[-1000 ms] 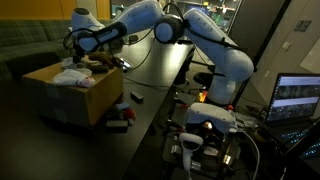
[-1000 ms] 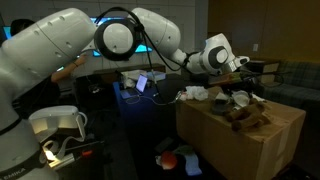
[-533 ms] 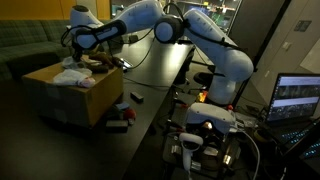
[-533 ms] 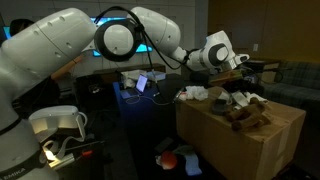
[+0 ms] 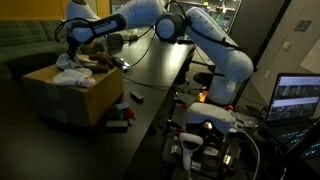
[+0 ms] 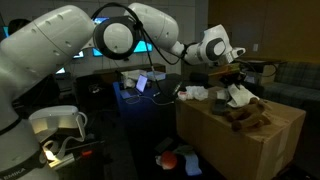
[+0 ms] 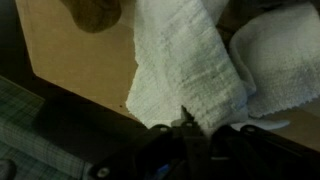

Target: Swap the things on the box with the things on the table

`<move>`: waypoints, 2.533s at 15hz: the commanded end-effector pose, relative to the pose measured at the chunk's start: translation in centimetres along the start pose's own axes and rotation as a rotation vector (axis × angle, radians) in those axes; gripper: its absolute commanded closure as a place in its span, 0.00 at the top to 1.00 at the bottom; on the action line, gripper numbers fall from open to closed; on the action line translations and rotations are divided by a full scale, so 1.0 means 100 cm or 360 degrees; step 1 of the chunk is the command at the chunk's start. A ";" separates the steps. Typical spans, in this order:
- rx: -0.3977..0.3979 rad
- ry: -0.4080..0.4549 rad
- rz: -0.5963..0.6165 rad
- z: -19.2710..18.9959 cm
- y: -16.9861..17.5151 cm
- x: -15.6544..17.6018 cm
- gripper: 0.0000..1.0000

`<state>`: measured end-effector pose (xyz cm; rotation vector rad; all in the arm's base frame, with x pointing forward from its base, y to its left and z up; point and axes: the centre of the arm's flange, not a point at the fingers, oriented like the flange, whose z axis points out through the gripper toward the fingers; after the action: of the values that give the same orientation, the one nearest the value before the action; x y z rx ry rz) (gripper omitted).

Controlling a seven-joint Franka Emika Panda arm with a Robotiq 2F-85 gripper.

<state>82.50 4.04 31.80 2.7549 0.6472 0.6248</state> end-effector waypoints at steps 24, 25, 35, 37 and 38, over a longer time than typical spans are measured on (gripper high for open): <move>-0.0391 0.0007 0.0652 -0.272 0.161 -0.144 0.02; -0.0398 -0.0029 0.0700 -0.270 0.171 -0.165 0.02; -0.0346 -0.0437 0.0990 -0.156 0.174 -0.326 0.02; -0.0355 -0.0503 0.1049 -0.127 0.167 -0.348 0.02; -0.0345 -0.0537 0.1075 -0.116 0.166 -0.360 0.02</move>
<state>55.51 -25.01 38.04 2.7503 -0.3557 0.3092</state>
